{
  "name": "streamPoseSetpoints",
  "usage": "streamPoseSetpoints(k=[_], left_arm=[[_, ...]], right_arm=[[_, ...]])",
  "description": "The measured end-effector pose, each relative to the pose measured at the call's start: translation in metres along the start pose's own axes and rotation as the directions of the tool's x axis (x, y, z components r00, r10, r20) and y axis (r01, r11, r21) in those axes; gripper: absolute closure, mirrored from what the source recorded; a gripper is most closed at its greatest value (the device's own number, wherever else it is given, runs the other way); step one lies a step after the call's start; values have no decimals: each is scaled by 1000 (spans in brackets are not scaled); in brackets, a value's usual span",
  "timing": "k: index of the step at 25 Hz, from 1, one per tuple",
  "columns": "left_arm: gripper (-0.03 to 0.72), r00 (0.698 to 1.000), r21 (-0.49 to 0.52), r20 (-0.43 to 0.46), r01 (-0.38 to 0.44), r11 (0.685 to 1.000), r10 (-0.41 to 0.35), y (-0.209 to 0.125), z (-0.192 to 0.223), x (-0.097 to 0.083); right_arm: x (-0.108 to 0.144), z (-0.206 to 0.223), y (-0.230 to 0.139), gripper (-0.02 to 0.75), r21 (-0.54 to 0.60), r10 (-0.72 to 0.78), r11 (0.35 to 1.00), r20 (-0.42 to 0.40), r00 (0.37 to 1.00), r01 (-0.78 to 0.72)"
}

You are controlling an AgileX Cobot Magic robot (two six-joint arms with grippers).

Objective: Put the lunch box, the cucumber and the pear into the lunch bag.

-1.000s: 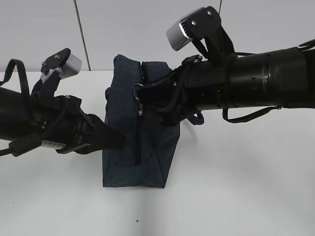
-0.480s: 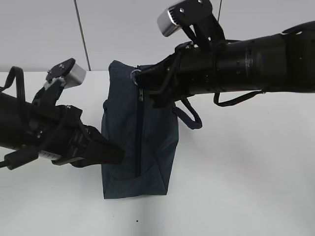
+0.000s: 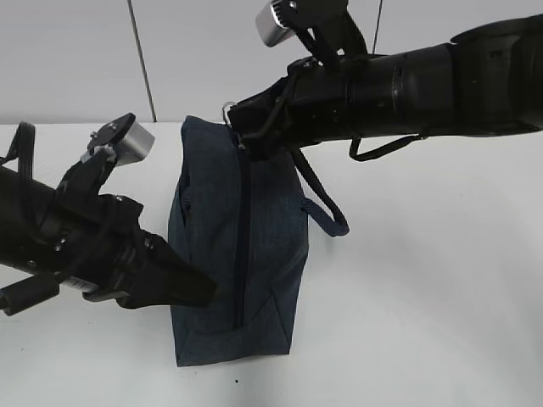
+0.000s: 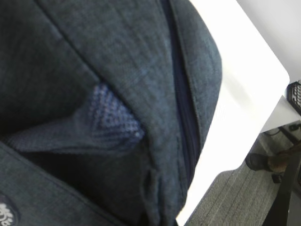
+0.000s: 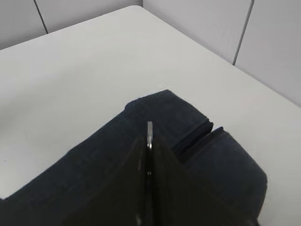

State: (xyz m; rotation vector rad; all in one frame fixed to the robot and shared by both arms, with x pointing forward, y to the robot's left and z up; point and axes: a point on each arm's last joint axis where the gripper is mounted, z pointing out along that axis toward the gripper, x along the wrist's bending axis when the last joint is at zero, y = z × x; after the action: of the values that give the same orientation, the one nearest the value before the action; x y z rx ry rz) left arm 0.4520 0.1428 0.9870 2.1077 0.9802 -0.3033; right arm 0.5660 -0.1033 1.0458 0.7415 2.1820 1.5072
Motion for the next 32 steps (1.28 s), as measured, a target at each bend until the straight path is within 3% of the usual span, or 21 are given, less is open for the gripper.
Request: streamPoseSetpoints(k=[4, 9, 16, 26, 32], left_arm=[[697, 1000, 18, 3, -6, 1000, 5, -2, 0, 0], [697, 1000, 30, 17, -7, 1000, 6, -3, 0, -1], [697, 1000, 41, 26, -12, 999, 11, -4, -1, -2], [697, 999, 56, 43, -17, 998, 15, -5, -1, -3], [697, 999, 59, 47, -17, 998, 14, -5, -1, -4]], right_arm=[[-16, 5, 0, 732, -20, 25, 999, -10, 1000, -25], [-44, 6, -3, 732, -64, 109, 991, -81, 991, -114], [-63, 22, -2, 732, -23, 159, 986, -202, 966, -167], [-102, 31, -9, 732, 74, 329, 943, -364, 871, -325], [-126, 41, -19, 732, 137, 427, 902, -416, 803, -409]])
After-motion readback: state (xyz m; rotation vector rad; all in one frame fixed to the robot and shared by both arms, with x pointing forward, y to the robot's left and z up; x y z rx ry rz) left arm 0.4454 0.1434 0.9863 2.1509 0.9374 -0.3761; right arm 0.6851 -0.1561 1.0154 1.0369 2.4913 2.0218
